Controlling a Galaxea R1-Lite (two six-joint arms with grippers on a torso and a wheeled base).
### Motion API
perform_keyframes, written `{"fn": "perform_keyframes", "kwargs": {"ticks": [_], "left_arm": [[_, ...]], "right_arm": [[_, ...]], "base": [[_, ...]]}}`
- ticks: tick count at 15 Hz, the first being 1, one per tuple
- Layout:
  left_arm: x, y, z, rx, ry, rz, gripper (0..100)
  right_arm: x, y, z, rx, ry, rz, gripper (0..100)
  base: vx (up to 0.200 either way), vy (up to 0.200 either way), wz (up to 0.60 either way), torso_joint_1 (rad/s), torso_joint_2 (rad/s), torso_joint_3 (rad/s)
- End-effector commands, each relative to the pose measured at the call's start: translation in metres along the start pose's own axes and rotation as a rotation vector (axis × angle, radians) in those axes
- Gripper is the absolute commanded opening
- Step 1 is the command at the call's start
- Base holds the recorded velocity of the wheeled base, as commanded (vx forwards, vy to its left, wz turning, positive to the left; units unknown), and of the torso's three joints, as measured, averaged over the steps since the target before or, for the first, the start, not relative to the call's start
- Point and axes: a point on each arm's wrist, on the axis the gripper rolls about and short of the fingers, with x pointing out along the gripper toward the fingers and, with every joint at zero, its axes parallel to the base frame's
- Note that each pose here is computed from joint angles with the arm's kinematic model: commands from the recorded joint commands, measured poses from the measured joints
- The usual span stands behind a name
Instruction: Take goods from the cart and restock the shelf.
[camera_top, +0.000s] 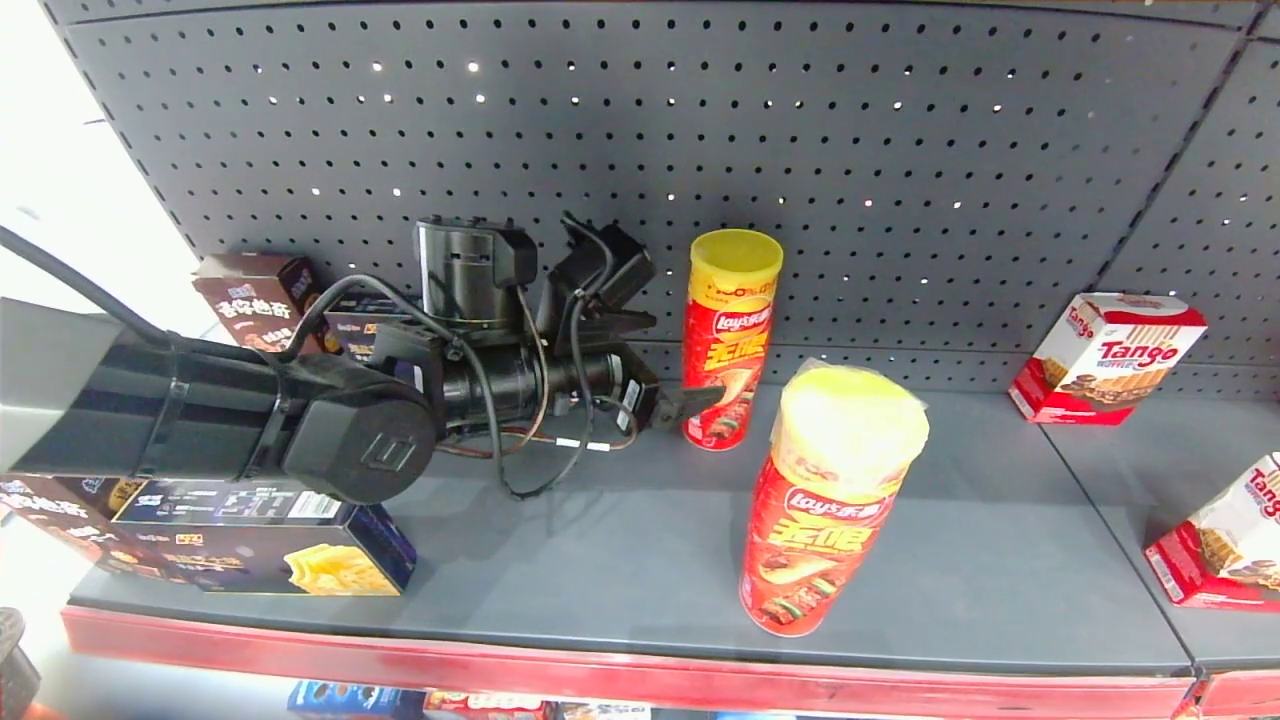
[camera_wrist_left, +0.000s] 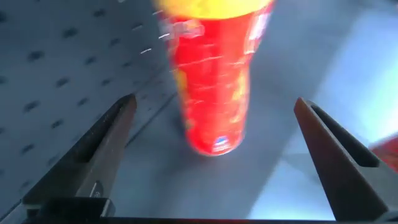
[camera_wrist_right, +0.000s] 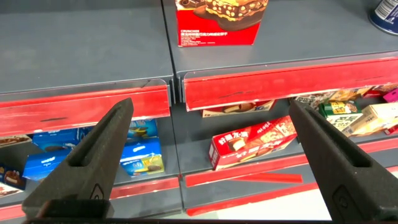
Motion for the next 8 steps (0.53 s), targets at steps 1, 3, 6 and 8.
{"fn": "perform_keyframes", "kwargs": {"ticks": [1, 3, 6, 8], "left_arm": [[-0.0024, -0.0055, 0.0058, 0.005, 0.000, 0.039, 100], [0.0003, -0.0031, 0.0074, 0.006, 0.002, 0.080, 100], [0.0051, -0.0003, 0.0051, 0.000, 0.015, 0.118, 100], [0.0071, 0.0026, 0.0051, -0.001, 0.013, 0.128, 100]], "right_arm": [[0.0002, 0.0000, 0.0000, 0.000, 0.001, 0.000, 100], [0.0003, 0.0000, -0.0001, 0.000, 0.004, 0.000, 100], [0.0000, 0.0000, 0.0003, 0.000, 0.001, 0.000, 100], [0.0003, 0.0000, 0.0000, 0.000, 0.003, 0.000, 100]], "base": [[0.000, 0.000, 0.00, 0.000, 0.00, 0.000], [0.000, 0.000, 0.00, 0.000, 0.00, 0.000], [0.000, 0.000, 0.00, 0.000, 0.00, 0.000], [0.000, 0.000, 0.00, 0.000, 0.00, 0.000]]}}
